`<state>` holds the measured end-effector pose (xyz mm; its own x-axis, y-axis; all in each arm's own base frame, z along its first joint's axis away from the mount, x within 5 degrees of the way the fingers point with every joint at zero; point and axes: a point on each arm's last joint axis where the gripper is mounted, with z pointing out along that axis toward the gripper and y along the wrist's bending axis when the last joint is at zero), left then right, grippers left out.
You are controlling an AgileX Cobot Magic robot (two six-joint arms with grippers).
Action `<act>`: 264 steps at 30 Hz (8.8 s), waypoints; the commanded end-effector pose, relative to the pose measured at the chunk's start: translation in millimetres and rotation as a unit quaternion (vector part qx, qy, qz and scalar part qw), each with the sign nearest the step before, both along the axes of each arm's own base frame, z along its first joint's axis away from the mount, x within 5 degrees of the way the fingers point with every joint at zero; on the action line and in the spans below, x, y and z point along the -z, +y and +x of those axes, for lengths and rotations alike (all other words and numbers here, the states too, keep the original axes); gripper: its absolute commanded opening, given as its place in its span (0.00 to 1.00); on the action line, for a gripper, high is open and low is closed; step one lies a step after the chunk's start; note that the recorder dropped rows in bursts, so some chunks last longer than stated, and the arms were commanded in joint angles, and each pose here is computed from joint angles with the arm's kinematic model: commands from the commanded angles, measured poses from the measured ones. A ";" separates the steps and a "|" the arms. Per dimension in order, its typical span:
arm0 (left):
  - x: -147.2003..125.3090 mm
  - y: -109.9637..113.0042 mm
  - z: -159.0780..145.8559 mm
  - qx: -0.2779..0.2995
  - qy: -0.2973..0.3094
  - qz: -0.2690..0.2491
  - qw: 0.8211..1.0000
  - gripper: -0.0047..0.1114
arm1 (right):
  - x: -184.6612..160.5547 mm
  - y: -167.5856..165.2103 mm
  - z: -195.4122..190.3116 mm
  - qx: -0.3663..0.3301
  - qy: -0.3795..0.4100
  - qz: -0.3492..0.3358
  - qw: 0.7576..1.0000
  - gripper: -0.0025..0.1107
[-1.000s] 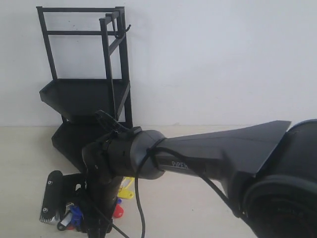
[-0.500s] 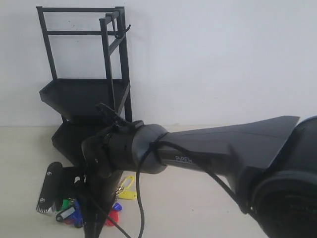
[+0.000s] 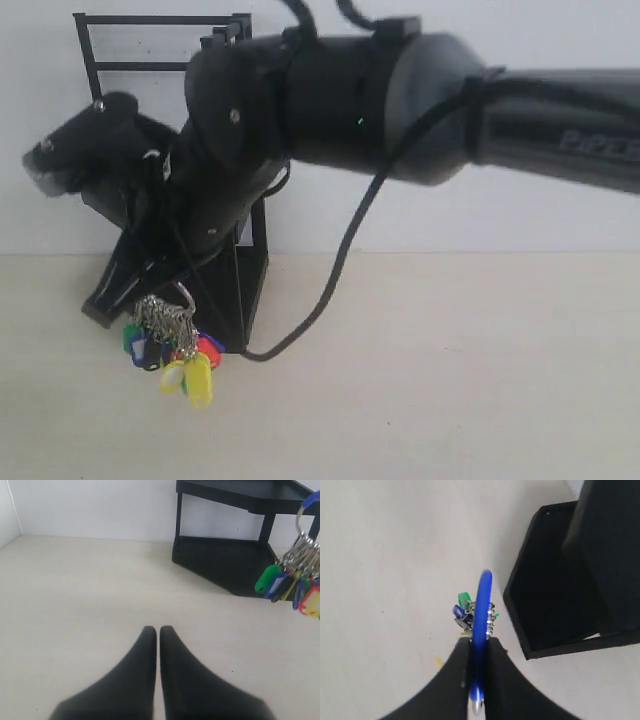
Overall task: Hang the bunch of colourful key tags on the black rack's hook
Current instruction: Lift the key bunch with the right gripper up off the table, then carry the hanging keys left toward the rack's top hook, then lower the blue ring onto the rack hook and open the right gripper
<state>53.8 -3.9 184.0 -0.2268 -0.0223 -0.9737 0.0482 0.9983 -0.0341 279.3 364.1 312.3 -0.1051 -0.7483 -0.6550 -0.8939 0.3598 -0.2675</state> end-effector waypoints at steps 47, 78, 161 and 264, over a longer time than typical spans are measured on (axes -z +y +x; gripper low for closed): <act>-1.5 0.0 0.4 -0.002 -0.004 -0.003 1.000 0.08 | -93.2 -122.3 -17.2 0.368 -0.132 -0.040 0.920 0.02; -1.5 0.0 0.4 -0.002 -0.004 -0.003 1.000 0.08 | -33.9 -169.2 -52.3 0.413 -0.186 0.329 0.828 0.02; -1.5 0.0 0.4 -0.002 -0.004 -0.003 1.000 0.08 | -55.1 -88.9 95.1 0.265 -0.199 0.309 0.891 0.02; -1.5 0.0 0.4 -0.002 -0.004 -0.003 1.000 0.08 | -64.0 -128.6 62.7 0.457 -0.089 0.147 0.873 0.02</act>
